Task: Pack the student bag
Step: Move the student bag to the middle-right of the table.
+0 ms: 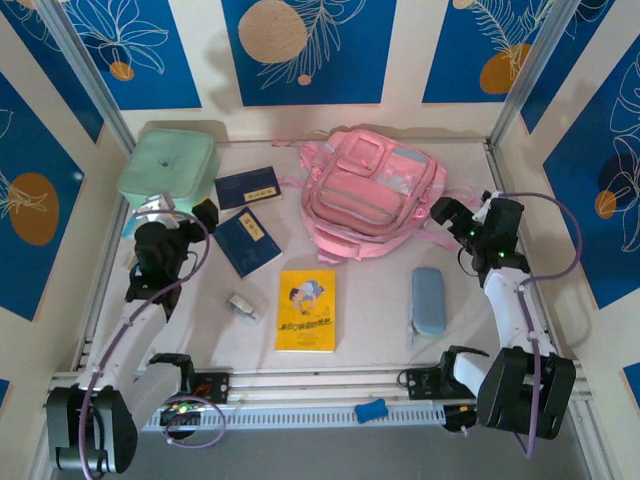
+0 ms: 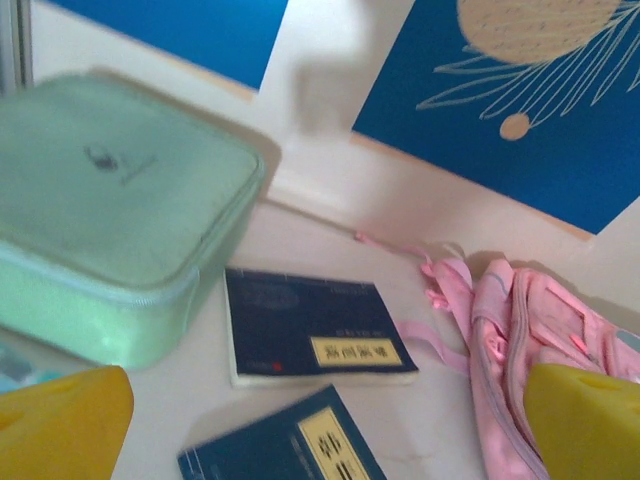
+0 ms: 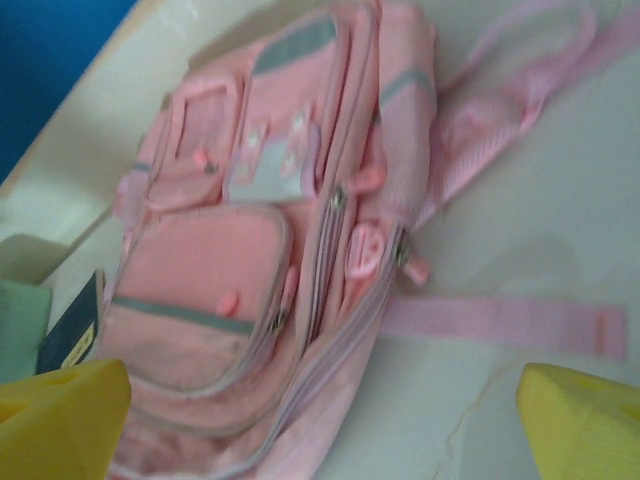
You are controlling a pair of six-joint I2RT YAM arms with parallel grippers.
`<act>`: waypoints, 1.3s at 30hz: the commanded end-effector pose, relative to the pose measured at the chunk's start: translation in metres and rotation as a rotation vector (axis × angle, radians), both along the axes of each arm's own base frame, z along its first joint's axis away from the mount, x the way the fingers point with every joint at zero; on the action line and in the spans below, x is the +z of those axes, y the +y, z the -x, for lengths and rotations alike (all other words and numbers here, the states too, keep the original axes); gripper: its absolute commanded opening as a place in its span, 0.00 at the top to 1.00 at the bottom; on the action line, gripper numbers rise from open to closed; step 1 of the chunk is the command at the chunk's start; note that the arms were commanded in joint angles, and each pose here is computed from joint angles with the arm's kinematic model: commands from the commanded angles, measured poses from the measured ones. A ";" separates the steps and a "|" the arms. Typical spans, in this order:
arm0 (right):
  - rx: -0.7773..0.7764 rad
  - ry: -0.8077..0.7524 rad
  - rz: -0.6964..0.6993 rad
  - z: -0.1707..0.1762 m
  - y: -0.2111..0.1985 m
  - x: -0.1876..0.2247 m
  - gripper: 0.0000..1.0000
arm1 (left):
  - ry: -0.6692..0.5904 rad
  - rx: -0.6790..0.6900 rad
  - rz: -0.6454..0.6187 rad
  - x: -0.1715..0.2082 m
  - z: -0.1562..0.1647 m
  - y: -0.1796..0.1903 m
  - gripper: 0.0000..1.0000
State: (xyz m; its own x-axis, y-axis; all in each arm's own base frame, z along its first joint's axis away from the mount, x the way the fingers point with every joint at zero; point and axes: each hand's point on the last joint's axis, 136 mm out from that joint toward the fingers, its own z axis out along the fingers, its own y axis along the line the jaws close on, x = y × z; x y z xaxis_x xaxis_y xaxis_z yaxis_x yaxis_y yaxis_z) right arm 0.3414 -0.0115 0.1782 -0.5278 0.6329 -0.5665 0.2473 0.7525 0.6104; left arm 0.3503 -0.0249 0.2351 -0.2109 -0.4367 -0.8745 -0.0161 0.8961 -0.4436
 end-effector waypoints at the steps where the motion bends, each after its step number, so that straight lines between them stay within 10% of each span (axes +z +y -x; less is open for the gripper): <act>1: 0.084 0.158 -0.188 0.021 0.035 -0.012 0.01 | 0.132 -0.090 0.156 -0.011 0.006 -0.023 0.01; 22: 0.337 0.312 -0.094 -0.021 0.152 -0.067 0.00 | 0.313 -0.525 0.128 -0.061 0.043 -0.202 0.01; 34: 0.563 0.188 -0.136 -0.044 0.272 -0.029 0.00 | 0.354 -0.488 0.062 -0.057 0.036 -0.202 0.01; 39: 0.539 0.198 -0.102 -0.022 0.246 -0.021 0.01 | 0.372 -0.461 0.042 -0.052 0.039 -0.194 0.00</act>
State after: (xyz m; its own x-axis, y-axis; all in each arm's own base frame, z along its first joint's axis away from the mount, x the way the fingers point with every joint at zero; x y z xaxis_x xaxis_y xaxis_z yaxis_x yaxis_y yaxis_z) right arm 0.3673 0.2580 0.1378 -0.9014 0.2590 -0.3470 -0.0405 0.7474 0.6631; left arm 0.3134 -0.2257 0.1754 -0.6844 -0.2655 -0.6790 0.2245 0.8094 -0.5427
